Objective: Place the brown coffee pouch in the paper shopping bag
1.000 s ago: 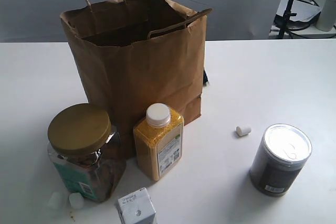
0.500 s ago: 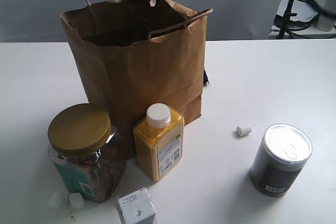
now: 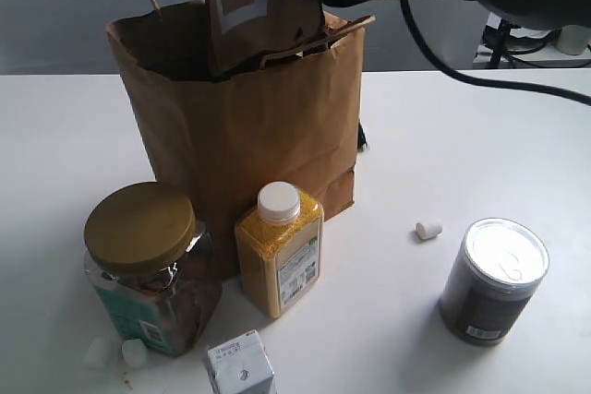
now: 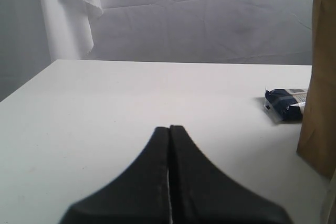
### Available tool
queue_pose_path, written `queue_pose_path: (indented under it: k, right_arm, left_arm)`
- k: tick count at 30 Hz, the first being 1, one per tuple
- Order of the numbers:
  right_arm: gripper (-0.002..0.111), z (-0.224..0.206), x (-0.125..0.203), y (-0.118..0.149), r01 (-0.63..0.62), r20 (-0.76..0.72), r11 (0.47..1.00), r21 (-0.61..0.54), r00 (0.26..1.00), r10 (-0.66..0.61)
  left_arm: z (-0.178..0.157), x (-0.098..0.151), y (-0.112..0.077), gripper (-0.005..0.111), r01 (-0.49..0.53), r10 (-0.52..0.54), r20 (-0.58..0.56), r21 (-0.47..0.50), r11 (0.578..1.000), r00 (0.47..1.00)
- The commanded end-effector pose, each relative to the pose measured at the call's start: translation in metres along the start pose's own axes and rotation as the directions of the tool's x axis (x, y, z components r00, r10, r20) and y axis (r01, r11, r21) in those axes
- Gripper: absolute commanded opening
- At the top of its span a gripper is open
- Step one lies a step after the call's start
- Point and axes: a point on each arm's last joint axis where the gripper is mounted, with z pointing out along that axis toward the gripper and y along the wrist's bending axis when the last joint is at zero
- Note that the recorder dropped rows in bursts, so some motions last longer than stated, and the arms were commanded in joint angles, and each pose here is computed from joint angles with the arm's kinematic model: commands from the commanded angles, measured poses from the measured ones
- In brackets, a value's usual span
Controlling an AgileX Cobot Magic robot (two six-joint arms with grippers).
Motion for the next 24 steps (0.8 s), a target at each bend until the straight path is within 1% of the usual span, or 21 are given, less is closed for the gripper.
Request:
queue_pose_path:
  k: [1, 4, 6, 8, 9, 11, 12, 13, 14, 15, 16, 17, 19, 22, 24]
  right_arm:
    - [0.034, -0.005, -0.007, 0.005, -0.009, 0.04, 0.999, -0.044, 0.999, 0.011]
    - [0.05, -0.005, -0.007, 0.005, -0.009, 0.039, 0.999, -0.044, 0.999, 0.011]
    - [0.054, -0.005, -0.007, 0.005, -0.01, 0.041, 0.999, -0.045, 0.999, 0.011]
    - [0.054, -0.014, -0.014, 0.009, -0.007, 0.073, 0.998, -0.069, 0.997, 0.012]
    - [0.052, -0.019, -0.017, 0.013, 0.002, 0.091, 0.996, -0.09, 0.996, 0.007]
    - [0.039, -0.036, -0.028, 0.02, 0.05, 0.152, 0.99, -0.13, 0.988, -0.03]
    - [0.022, -0.049, -0.033, 0.023, 0.106, 0.176, 0.986, -0.128, 0.981, -0.083]
    - [0.011, -0.055, -0.035, 0.023, 0.14, 0.183, 0.984, -0.113, 0.976, -0.118]
    - [0.0, -0.064, -0.039, 0.019, 0.196, 0.182, 0.979, -0.065, 0.966, -0.181]
    - [0.0, -0.068, -0.04, 0.016, 0.23, 0.174, 0.973, -0.023, 0.959, -0.222]
    - [0.0, -0.075, -0.041, 0.008, 0.269, 0.143, 0.961, 0.062, 0.951, -0.276]
    - [0.0, -0.08, -0.042, 0.001, 0.281, 0.108, 0.95, 0.134, 0.949, -0.296]
    - [0.0, -0.091, -0.044, -0.005, 0.282, 0.094, 0.941, 0.188, 0.948, -0.303]
    - [0.0, -0.113, -0.047, -0.01, 0.304, 0.12, 0.926, 0.224, 0.934, -0.336]
    - [0.0, -0.132, -0.044, -0.023, 0.282, 0.118, 0.91, 0.304, 0.937, -0.329]
  left_arm:
    - [0.0, 0.001, 0.0, 0.0, 0.0, 0.0, 0.004, -0.004, 1.0, 1.0]
    - [0.0, 0.001, 0.0, 0.0, 0.0, 0.0, 0.004, -0.004, 1.0, 1.0]
    - [0.0, 0.001, 0.0, 0.0, 0.0, 0.0, 0.004, -0.004, 1.0, 1.0]
    - [0.0, 0.001, 0.0, 0.0, 0.0, 0.0, 0.004, -0.004, 1.0, 1.0]
    - [0.0, 0.001, 0.0, 0.0, 0.0, 0.0, 0.004, -0.004, 1.0, 1.0]
    - [0.0, 0.001, 0.0, 0.0, 0.0, 0.0, 0.004, -0.004, 1.0, 1.0]
    - [0.0, 0.001, 0.0, 0.0, 0.0, 0.0, 0.004, -0.004, 1.0, 1.0]
    - [0.0, 0.001, 0.0, 0.0, 0.0, 0.0, 0.004, -0.004, 1.0, 1.0]
    - [0.0, 0.001, 0.0, 0.0, 0.0, 0.0, 0.004, -0.004, 1.0, 1.0]
    - [0.0, 0.001, 0.0, 0.0, 0.0, 0.0, 0.004, -0.004, 1.0, 1.0]
    - [0.0, 0.001, 0.0, 0.0, 0.0, 0.0, 0.004, -0.004, 1.0, 1.0]
    - [0.0, 0.001, 0.0, 0.0, 0.0, 0.0, 0.004, -0.004, 1.0, 1.0]
    - [0.0, 0.001, 0.0, 0.0, 0.0, 0.0, 0.004, -0.004, 1.0, 1.0]
    - [0.0, 0.001, 0.0, 0.0, 0.0, 0.0, 0.004, -0.004, 1.0, 1.0]
    - [0.0, 0.001, 0.0, 0.0, 0.0, 0.0, 0.004, -0.004, 1.0, 1.0]
